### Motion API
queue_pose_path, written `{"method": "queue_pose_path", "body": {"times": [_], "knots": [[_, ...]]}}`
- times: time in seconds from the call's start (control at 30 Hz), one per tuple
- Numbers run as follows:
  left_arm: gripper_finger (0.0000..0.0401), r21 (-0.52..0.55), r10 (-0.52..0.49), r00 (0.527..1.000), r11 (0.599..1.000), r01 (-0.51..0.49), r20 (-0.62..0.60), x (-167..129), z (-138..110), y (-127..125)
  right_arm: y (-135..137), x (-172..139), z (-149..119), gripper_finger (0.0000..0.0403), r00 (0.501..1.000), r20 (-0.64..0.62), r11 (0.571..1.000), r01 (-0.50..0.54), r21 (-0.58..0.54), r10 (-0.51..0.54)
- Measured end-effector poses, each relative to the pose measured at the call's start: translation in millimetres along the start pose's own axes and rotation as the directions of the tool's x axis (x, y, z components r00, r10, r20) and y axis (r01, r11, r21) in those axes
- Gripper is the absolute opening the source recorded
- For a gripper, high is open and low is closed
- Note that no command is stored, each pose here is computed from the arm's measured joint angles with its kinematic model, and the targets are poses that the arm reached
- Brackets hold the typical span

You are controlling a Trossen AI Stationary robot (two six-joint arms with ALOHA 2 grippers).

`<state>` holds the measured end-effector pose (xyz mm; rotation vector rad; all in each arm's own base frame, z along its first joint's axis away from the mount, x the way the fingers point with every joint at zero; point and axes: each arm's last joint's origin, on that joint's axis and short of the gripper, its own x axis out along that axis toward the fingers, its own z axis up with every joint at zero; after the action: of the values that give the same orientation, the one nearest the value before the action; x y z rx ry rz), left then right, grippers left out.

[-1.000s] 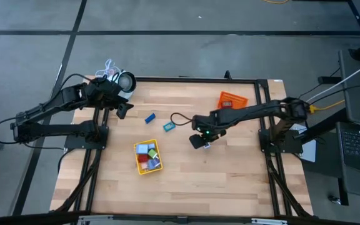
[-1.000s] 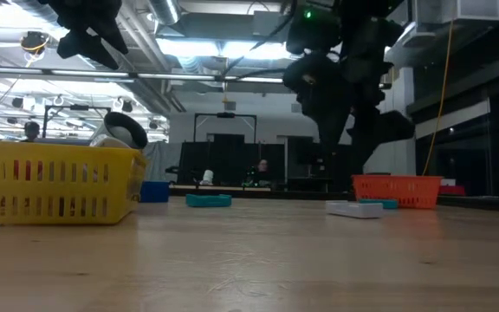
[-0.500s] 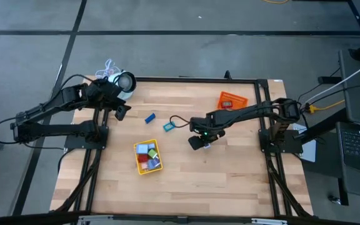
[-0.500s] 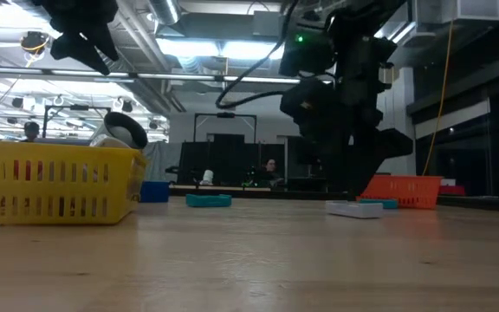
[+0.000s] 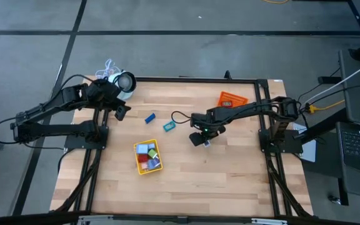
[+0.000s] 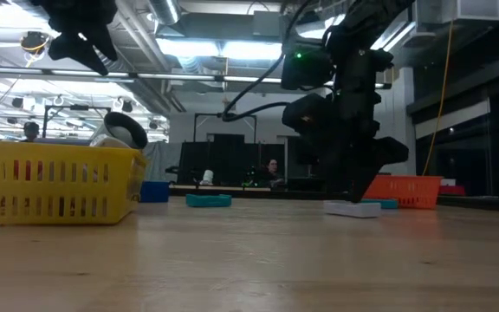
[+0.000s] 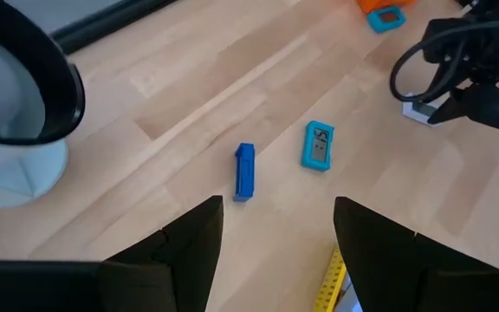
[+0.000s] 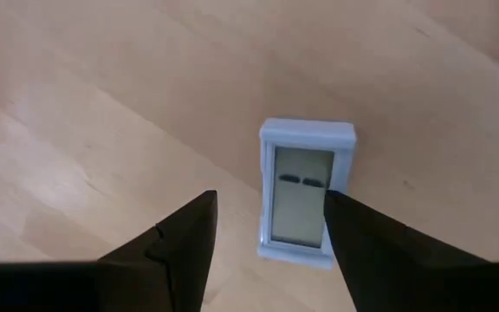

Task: Pick & Place Office items
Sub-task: Put the white digital timer into the orange bin

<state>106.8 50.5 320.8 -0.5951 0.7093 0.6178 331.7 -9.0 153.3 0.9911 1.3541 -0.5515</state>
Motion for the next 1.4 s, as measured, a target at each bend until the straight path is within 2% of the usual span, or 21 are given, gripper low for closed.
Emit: {"method": "queue_pose_path", "body": {"times": [0.37, 0.67, 1.0, 1.13, 1.27, 1.4], "knots": [[0.0216, -0.009, 0.019, 0.999, 1.000, -0.019, -0.038, 0, -4, 2, -17, 16, -7, 0.0219, 0.999, -0.036, 1.000, -0.026, -0.007, 0.026], [0.0216, -0.025, 0.000, 0.999, 1.000, -0.001, -0.043, 0, -4, 1, -34, 12, 13, 0.0219, 0.997, -0.053, 0.998, -0.056, -0.009, 0.055], [0.0216, -0.010, -0.001, 0.999, 1.000, 0.000, -0.043, 0, -4, 1, -52, 3, 28, 0.0219, 0.998, -0.046, 0.999, -0.044, -0.009, 0.044], [0.0216, -0.008, 0.000, 0.999, 1.000, 0.000, -0.042, 0, -4, 1, -59, -5, 31, 0.0220, 0.998, 0.062, 1.000, 0.031, 0.003, -0.031], [0.0216, 0.000, 0.007, 0.999, 1.000, -0.007, -0.033, 0, -3, 1, -58, -13, 30, 0.0220, 0.998, 0.057, 1.000, -0.017, 0.015, 0.016], [0.0216, 0.001, 0.016, 0.999, 1.000, -0.016, -0.029, 0, -3, 2, -59, -12, 32, 0.0220, 0.999, 0.049, 1.000, -0.013, 0.013, 0.012]]}}
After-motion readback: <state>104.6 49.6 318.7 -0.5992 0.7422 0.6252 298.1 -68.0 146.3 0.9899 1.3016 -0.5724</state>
